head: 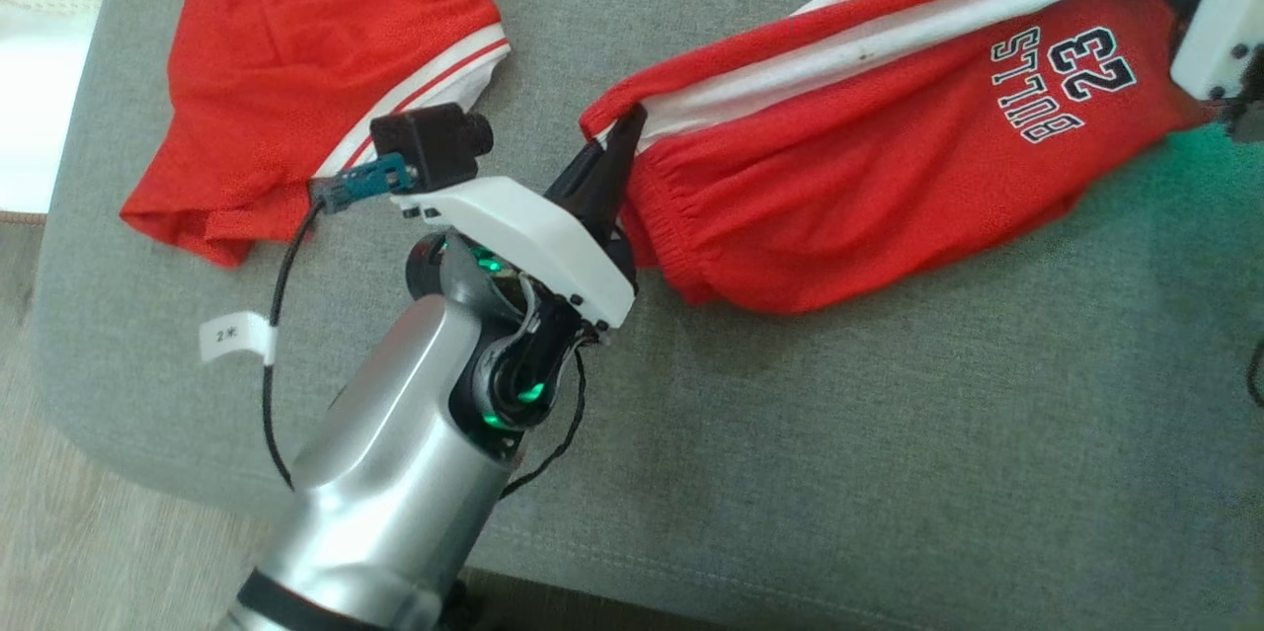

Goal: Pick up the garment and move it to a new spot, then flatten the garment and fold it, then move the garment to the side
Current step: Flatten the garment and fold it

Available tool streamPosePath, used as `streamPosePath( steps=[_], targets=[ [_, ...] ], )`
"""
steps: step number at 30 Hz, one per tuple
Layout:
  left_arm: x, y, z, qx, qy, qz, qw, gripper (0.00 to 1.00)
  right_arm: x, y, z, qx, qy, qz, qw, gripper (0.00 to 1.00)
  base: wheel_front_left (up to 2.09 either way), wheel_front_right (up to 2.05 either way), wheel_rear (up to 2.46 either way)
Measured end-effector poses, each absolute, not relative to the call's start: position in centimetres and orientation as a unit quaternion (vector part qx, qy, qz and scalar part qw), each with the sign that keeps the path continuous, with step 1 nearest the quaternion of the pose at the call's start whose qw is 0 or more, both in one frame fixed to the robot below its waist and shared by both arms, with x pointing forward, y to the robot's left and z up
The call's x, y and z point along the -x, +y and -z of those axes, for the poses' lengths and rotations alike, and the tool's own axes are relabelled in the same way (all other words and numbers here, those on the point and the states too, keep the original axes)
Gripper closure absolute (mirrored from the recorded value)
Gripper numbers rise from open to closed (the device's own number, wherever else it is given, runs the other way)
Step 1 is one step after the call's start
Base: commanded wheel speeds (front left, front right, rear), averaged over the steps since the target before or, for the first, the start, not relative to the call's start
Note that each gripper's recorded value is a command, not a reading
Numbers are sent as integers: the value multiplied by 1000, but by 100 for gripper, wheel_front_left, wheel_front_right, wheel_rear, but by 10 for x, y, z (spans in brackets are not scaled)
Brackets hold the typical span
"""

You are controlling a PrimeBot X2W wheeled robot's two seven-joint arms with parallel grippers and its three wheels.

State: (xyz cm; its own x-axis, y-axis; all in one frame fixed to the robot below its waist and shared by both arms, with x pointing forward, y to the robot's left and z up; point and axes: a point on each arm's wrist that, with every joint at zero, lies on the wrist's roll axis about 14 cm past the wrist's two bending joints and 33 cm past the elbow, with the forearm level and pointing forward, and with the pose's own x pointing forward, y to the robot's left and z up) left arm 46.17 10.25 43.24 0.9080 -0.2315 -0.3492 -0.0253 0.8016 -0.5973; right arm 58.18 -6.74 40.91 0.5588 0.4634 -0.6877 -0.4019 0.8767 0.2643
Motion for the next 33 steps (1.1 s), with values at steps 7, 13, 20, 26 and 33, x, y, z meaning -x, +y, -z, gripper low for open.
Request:
streamPosePath(
  steps=[7,13,20,26,33],
  targets=[
    [-458,102,-413,314,230,37,921,100,-587,-58,-399,-41,388,-246,887,52,0,0,0],
    [-460,104,-414,304,221,31,926,0,-587,-57,-410,-39,359,-251,898,0,0,0,0],
    [-460,126,-428,229,168,12,959,0,-588,-86,-434,-14,340,-238,910,0,0,0,0],
    [-439,127,-442,171,112,8,979,0,-566,-95,-400,-9,401,-230,887,0,0,0,0],
    [-423,133,-451,110,79,2,991,0,-558,-80,-368,19,449,-231,863,0,0,0,0]
  ],
)
